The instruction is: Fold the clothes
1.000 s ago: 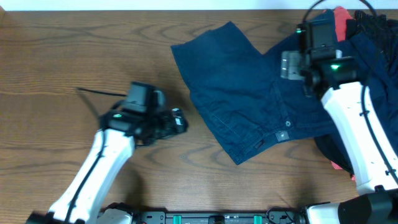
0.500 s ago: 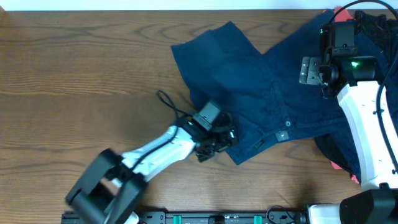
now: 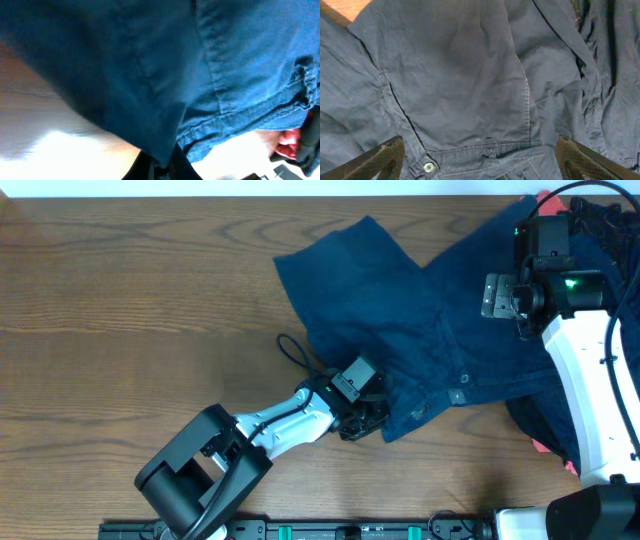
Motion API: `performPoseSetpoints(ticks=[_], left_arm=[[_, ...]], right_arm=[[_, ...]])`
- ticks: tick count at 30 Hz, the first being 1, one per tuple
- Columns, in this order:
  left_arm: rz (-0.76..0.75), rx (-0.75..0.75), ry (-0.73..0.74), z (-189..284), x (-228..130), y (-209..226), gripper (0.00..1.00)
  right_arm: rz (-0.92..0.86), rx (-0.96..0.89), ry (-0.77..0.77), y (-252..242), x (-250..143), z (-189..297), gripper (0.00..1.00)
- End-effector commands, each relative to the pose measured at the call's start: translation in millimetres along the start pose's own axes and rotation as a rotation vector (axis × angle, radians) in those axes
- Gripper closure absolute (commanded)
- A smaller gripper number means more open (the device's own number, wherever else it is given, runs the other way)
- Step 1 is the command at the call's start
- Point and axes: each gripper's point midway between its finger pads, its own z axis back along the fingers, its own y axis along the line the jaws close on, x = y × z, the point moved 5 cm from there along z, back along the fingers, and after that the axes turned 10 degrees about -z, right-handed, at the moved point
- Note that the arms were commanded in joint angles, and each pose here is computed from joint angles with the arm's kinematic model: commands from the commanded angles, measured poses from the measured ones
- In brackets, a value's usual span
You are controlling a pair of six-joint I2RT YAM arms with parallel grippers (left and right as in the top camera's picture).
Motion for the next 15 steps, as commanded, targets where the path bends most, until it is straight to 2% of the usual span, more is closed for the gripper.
performPoseSetpoints(ticks=[1, 5, 8, 11, 13, 15], left_arm=[[-0.012, 0.074, -0.026, 9.1, 13.0, 22.5, 0.94], [-0.071, 0.147, -0.038, 39.2, 32.5, 51.1, 0.94], [-0.116, 0.214, -0.105, 74.7, 58.3, 79.7, 0.94], [-0.125, 0.337, -0.302, 132.1, 108.2, 120.4, 0.94], [-0.048, 0.396, -0.441, 174.3, 138.9, 145.3, 0.94], [0.057, 0.361, -0.544, 216.0, 164.4, 163.3, 0.94]], right_arm=[[-0.031, -0.017, -0.002, -8.5, 2.4, 0.5, 0.06], [-0.043, -0.029, 0.008, -14.9, 2.2, -1.3, 0.06], [-0.052, -0.038, 0.018, -20.2, 1.5, -2.7, 0.06], [-0.055, -0.041, 0.02, -21.5, 1.5, -3.1, 0.06], [-0.055, -0.041, 0.02, -21.5, 1.4, -3.1, 0.06], [-0.054, -0.041, 0.022, -21.6, 1.1, -3.1, 0.06]])
